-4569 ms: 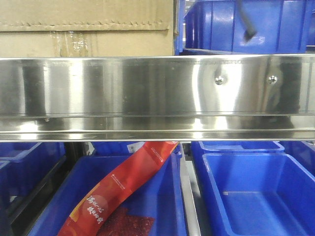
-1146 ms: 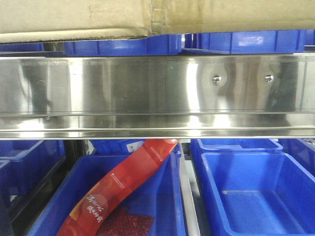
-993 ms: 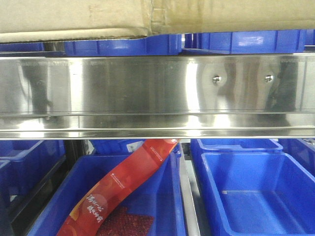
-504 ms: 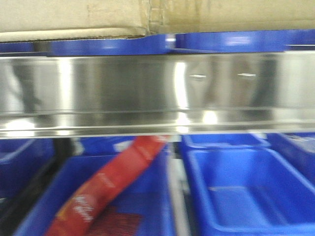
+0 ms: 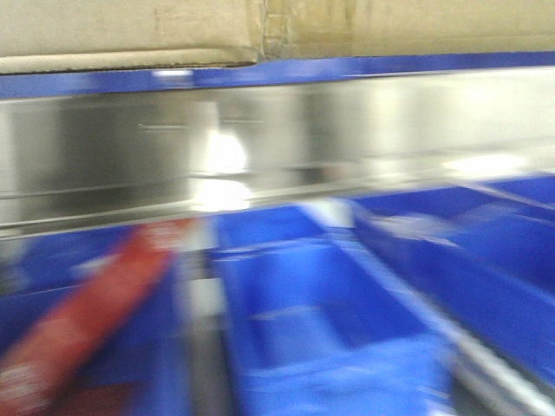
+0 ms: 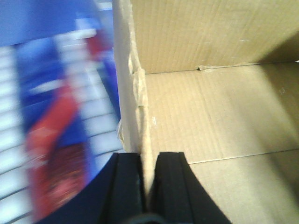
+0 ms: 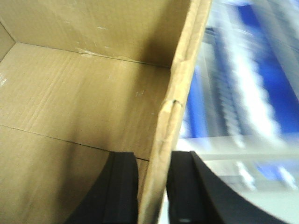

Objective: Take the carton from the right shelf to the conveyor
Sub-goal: 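Turn the base away from the shelf while holding the box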

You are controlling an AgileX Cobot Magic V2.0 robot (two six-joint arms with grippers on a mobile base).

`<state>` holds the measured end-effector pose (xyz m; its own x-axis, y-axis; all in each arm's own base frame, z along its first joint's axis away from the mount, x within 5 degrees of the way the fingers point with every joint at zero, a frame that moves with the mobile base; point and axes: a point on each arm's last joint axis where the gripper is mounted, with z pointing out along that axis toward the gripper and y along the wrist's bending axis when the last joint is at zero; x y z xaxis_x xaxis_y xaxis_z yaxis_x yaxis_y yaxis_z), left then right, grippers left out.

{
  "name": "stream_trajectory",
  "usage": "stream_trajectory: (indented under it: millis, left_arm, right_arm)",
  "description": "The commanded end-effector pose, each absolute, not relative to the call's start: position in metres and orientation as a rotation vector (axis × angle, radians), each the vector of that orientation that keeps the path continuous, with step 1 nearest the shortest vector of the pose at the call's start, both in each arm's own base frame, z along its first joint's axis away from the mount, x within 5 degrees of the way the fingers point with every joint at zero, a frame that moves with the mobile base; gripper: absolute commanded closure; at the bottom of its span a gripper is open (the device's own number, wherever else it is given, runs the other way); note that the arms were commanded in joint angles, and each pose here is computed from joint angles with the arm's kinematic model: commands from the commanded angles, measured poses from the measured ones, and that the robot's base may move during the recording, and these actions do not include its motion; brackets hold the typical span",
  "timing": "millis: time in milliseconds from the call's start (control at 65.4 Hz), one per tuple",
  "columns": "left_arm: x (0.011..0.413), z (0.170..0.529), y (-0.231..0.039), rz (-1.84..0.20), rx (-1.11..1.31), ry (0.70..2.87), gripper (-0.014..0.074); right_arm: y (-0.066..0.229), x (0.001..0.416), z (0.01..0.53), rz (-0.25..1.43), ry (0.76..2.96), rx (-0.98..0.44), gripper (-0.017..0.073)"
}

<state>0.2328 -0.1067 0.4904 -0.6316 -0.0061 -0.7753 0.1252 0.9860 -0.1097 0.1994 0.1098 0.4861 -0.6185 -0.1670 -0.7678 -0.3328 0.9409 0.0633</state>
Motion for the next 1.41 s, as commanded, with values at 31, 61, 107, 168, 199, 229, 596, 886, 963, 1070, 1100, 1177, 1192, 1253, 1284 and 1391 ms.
stream_trajectory:
  millis: [31,61,107,168,199,229,596,886,963,1070,1100,1177,1192,1253,1284,1391]
  left_arm:
    - [0.228,0.4972,-0.1112,-0.27,0.095,2.201,0.061]
    - [0.228,0.4972,-0.1112,-0.27,0.095,2.201,0.061]
    - [0.228,0.4972,-0.1112,-0.27,0.095,2.201,0.061]
    - [0.228,0.4972,-0.111,-0.268,0.095,2.2,0.061]
    - [0.228,0.4972,-0.111,-0.268,0.095,2.2,0.061]
    - [0.228,0.4972,-0.111,-0.268,0.095,2.2,0.061]
    - [0.2283,0.4972,-0.1105,-0.264,0.092,2.199,0.061]
    - [0.2283,0.4972,-0.1105,-0.264,0.092,2.199,0.061]
    - [0.2283,0.4972,-0.1105,-0.264,0.092,2.199,0.061]
    - [0.2283,0.4972,-0.1105,-0.264,0.092,2.199,0.061]
    - [0.2283,0.4972,-0.1105,-0.264,0.092,2.199,0.061]
    - [0.2283,0.4972,-0.1105,-0.264,0.092,2.199,0.061]
    - [0.2283,0.4972,-0.1105,-0.264,0.092,2.199,0.061]
    - [0.2283,0.4972,-0.1105,-0.264,0.092,2.199,0.061]
    - [0.2283,0.4972,-0.1105,-0.264,0.092,2.199,0.061]
    - [0.2283,0.4972,-0.1105,-0.264,0.092,2.199,0.061]
  right_arm:
    - [0.1105,0.1981,0.4935,0.284,2.171,-0.364,0.0626]
    - [0.1105,0.1981,0.4935,0.284,2.171,-0.364,0.0626]
    - [0.1105,0.1981,0.4935,0.284,2.171,-0.364,0.0626]
    - [0.1105,0.1981,0.4935,0.284,2.171,-0.364,0.0626]
    - [0.1105,0.1981,0.4935,0.284,2.171,-0.364,0.0626]
    - [0.1105,0.1981,0.4935,0.284,2.171,-0.364,0.0626]
    - [0.1105,0.1981,0.4935,0.284,2.171,-0.364,0.0626]
    - [0.1105,0.1981,0.4935,0.284,2.171,-0.364,0.0626]
    - [0.1105,0.1981,0.4935,0.284,2.171,-0.364,0.0626]
    - [0.1105,0.1981,0.4935,0.284,2.171,-0.364,0.0626]
    - [0.1105,0.1981,0.4935,0.284,2.171,-0.364,0.0626]
    - [0.1105,0.1981,0.4935,0.284,2.171,-0.364,0.0626]
    - [0.1105,0.1981,0.4935,0.284,2.171,-0.364,0.0626]
    - [0.1105,0.1981,0.4935,0.284,2.171,-0.364,0.0626]
    - [0.1105,0.1981,0.4935,0.284,2.171,-0.364,0.0626]
    - [0.1105,0.1981,0.4935,0.284,2.171,-0.364,0.0626]
